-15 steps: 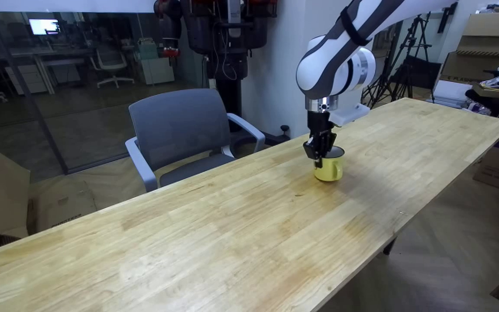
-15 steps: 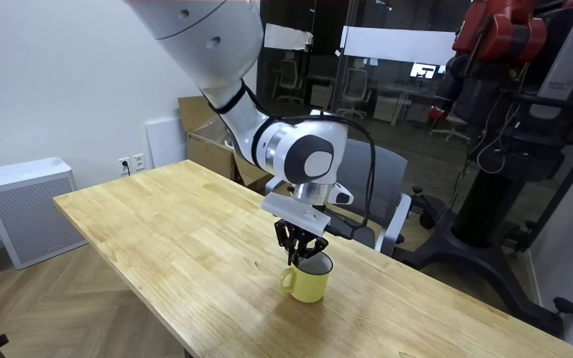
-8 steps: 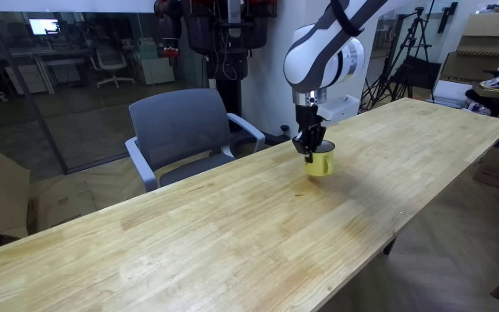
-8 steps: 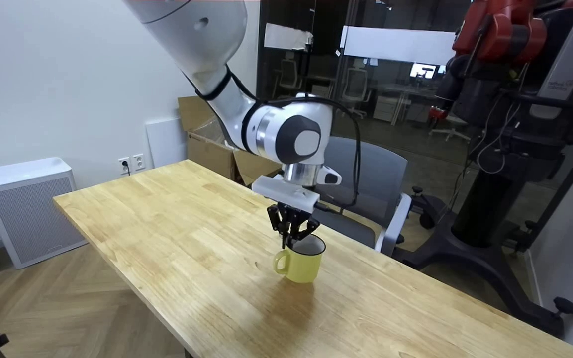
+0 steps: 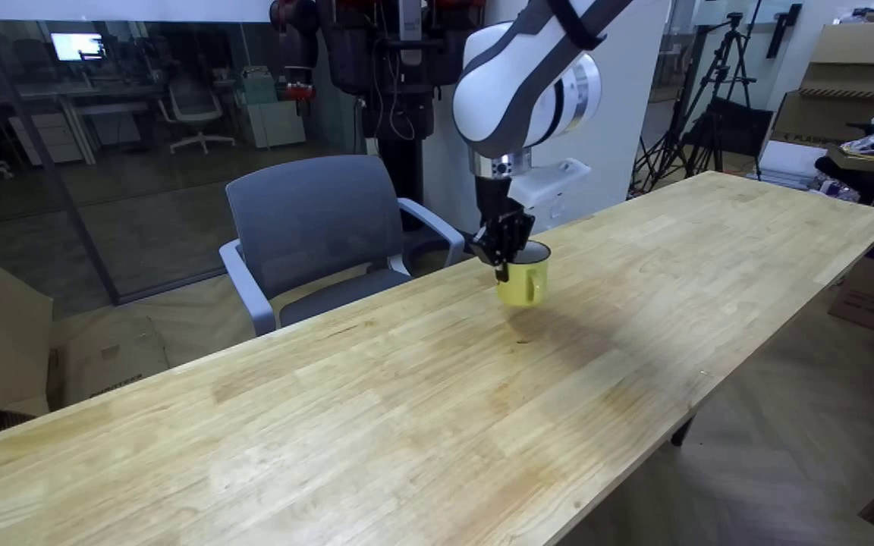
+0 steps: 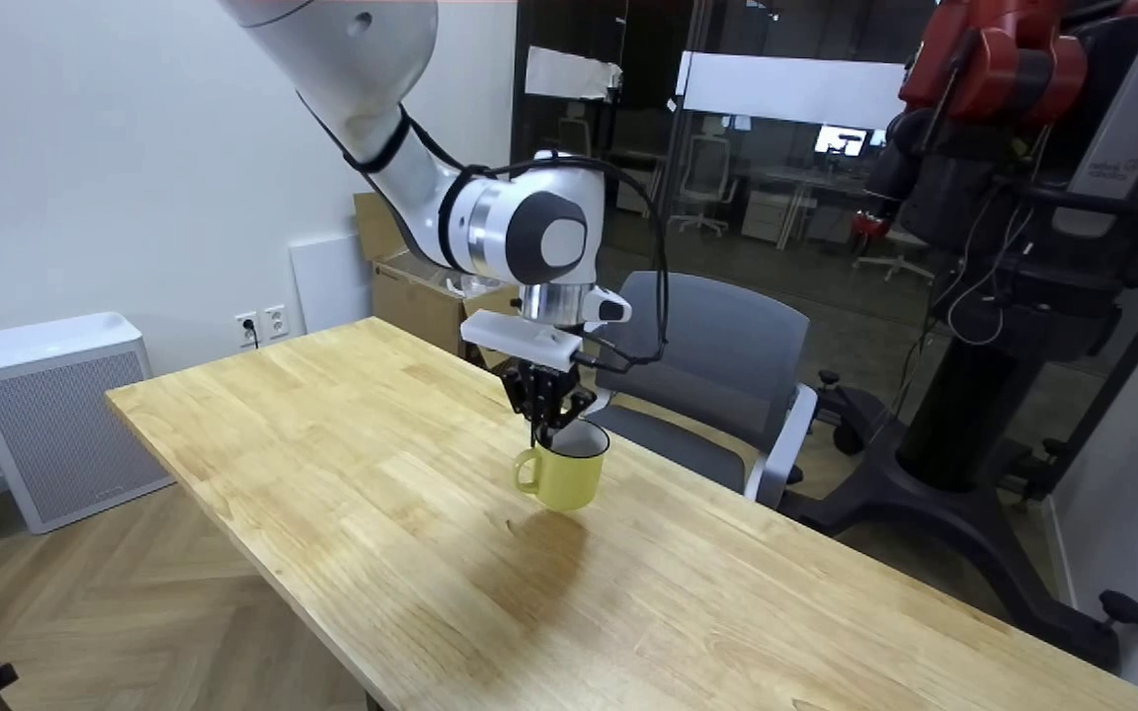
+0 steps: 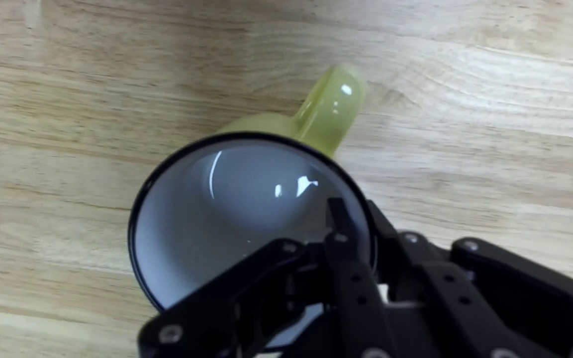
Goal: Move the yellow mug to the left
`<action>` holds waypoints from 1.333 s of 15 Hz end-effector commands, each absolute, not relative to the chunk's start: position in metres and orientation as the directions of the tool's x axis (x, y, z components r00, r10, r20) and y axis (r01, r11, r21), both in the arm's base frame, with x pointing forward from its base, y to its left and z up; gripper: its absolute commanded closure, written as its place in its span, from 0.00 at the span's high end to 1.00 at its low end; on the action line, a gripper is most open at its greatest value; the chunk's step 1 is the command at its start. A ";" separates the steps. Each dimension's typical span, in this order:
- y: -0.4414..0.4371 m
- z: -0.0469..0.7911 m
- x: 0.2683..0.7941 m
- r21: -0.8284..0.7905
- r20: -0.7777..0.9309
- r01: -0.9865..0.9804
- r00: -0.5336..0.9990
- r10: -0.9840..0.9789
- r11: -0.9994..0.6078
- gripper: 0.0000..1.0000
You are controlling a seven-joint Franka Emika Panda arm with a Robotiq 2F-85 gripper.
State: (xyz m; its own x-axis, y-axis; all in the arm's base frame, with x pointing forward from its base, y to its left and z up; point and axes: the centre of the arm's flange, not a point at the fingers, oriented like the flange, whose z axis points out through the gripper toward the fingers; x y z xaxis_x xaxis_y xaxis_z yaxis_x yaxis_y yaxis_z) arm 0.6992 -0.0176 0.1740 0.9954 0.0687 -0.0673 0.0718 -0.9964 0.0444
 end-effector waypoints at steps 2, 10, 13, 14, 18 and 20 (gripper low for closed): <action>-0.002 0.193 0.705 -0.042 -0.032 -0.024 0.999 -0.023 -0.999 0.03; 0.012 0.155 0.710 -0.001 -0.083 -0.072 0.994 -0.071 -0.997 0.03; 0.014 0.136 0.708 0.022 -0.111 -0.084 0.990 -0.086 -0.996 0.03; 0.015 0.132 0.708 0.026 -0.116 -0.088 0.989 -0.090 -0.996 0.03; 0.018 0.135 0.710 0.039 -0.116 -0.094 0.988 -0.098 -0.995 0.03; 0.019 0.137 0.711 0.040 -0.118 -0.094 0.988 -0.098 -0.995 0.03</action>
State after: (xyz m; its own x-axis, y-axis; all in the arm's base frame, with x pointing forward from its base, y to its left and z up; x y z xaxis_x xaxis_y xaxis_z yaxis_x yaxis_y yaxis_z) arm 0.6984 0.0169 0.1329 0.9910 -0.0683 -0.1150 -0.0678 -0.9977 0.0086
